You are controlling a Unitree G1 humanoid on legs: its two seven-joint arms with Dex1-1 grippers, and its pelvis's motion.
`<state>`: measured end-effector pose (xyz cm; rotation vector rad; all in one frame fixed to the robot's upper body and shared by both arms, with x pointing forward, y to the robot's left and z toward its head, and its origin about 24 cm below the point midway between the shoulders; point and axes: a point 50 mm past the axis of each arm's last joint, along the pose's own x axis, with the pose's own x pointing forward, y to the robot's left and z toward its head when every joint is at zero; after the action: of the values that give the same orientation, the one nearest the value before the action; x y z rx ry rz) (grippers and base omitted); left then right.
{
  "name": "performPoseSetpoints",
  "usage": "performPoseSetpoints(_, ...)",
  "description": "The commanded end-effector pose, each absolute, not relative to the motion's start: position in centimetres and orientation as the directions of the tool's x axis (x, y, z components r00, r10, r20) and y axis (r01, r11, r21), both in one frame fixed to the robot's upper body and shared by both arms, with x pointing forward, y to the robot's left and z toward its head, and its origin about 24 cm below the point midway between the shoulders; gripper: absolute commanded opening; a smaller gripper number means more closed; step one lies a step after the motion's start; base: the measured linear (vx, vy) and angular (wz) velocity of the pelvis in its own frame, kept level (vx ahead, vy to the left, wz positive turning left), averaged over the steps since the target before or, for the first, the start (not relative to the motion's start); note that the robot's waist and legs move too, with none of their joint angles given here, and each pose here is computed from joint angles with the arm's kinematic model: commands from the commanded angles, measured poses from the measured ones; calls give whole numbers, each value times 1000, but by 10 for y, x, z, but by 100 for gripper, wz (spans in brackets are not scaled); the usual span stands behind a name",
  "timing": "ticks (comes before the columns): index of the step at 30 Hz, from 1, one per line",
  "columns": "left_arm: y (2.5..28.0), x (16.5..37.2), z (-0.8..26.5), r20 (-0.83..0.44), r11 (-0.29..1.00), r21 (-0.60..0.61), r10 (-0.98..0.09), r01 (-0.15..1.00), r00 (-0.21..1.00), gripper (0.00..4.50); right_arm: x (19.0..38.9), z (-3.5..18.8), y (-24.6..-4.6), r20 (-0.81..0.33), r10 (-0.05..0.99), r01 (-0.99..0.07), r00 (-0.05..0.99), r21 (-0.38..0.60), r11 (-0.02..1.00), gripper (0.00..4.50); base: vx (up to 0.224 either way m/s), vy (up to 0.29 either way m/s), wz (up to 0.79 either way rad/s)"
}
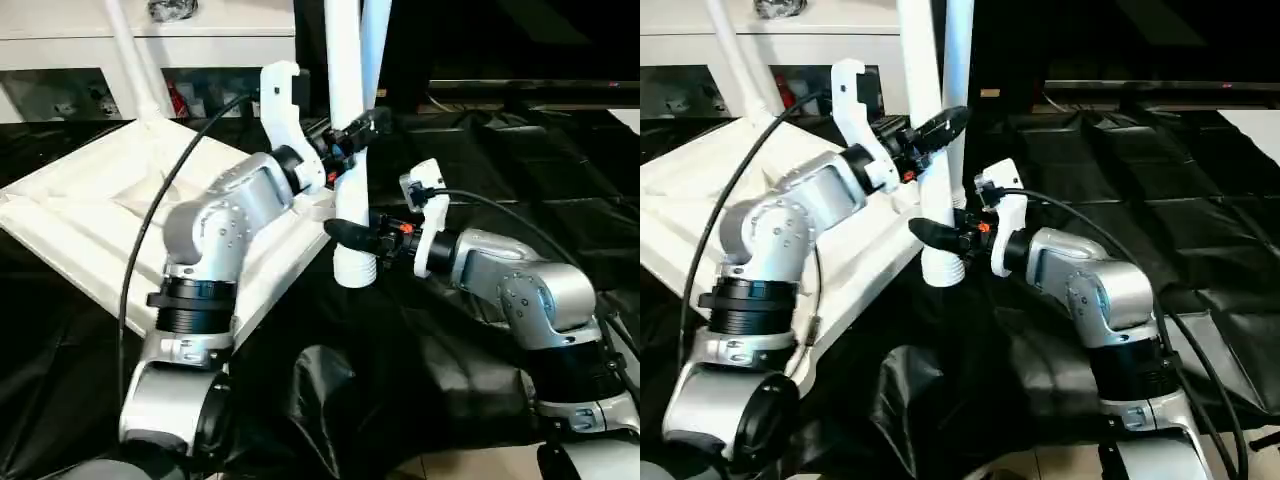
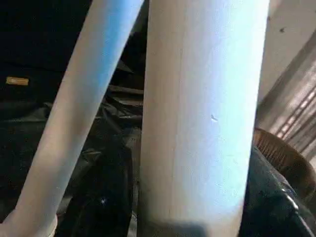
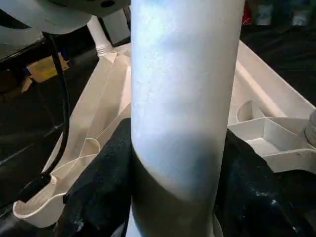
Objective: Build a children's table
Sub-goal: Pick table leg
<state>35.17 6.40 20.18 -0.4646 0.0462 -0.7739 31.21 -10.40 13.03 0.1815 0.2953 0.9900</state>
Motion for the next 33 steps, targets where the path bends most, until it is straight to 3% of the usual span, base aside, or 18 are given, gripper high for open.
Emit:
performPoseSetpoints(1,67,352,206,152,621,-436,-662,651,734,215,315,140,-102,-130,842,-806,523,246,538,188,0,0,0)
performPoseSetpoints(5,64,350,207,161,603,-447,-673,661,722,188,316,141,-103,-129,839,-801,528,251,543,188,0,0,0)
performPoseSetpoints(7,63,348,208,159,595,-430,-691,679,705,187,315,142,-105,-115,862,-810,494,301,504,244,0,0,0)
performPoseSetpoints(12,60,343,211,164,537,-373,-765,757,623,183,311,144,-117,-149,882,-839,447,274,471,295,0,0,0)
performPoseSetpoints(15,57,338,214,162,482,-330,-818,812,551,183,304,144,-126,-193,915,-880,354,263,396,296,0,0,0)
performPoseSetpoints(21,54,332,218,172,398,-310,-870,863,463,183,300,144,-132,-233,929,-896,287,278,347,296,0,0,0)
performPoseSetpoints(33,48,324,223,188,290,-298,-917,910,353,183,303,145,-129,-246,937,-916,249,254,310,296,0,0,0)
